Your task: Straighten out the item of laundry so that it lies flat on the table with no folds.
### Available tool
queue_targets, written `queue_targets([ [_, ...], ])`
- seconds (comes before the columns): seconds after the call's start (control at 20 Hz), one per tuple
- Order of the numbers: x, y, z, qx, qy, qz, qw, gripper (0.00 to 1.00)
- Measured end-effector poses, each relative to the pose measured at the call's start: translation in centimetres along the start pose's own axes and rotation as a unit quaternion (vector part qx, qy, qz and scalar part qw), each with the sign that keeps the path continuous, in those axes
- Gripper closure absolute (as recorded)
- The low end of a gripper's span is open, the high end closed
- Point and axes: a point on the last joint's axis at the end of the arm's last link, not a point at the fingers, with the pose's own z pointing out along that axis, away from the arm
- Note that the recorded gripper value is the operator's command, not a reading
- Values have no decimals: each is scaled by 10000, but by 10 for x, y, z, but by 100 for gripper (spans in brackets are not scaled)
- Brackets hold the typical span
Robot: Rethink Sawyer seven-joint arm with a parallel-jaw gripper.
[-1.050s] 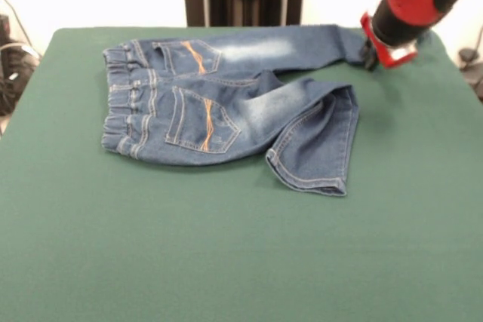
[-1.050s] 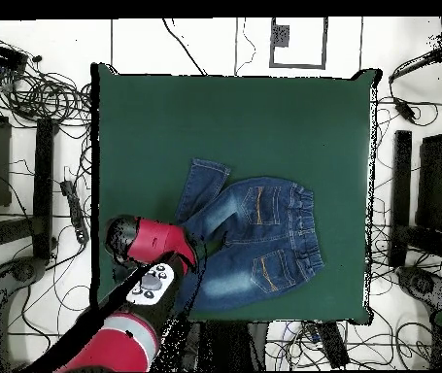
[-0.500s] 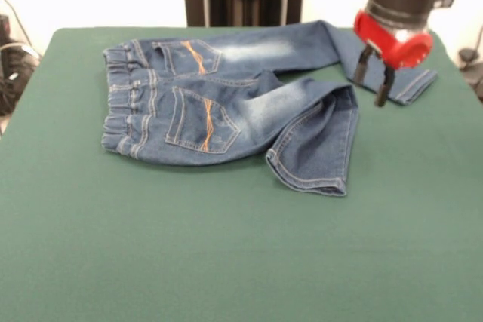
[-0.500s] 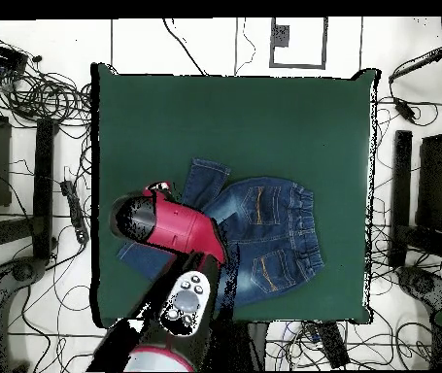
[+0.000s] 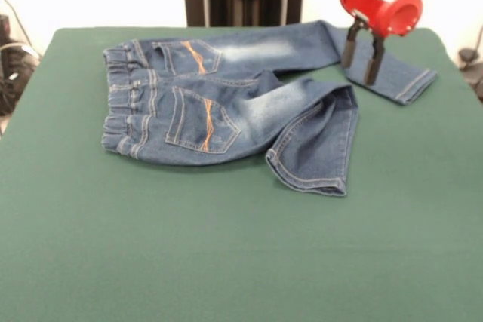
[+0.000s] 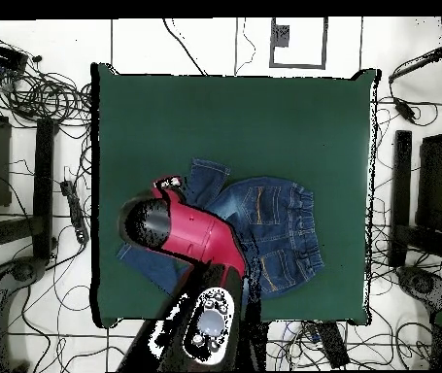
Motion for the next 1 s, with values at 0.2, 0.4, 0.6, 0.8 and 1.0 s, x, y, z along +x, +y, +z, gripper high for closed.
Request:
queue_targets([
  [0.2, -3, -12, 7, 20, -126, -160, 9998, 0],
  [0.4, -5, -27, 18, 69, -260, -375, 9989, 0],
  [0.6, -8, -44, 35, 163, -367, -580, 9975, 0],
  [0.8, -17, -63, 54, 317, -432, -709, 9960, 0],
  [1.0, -31, -84, 68, 458, -473, -770, 9949, 0],
])
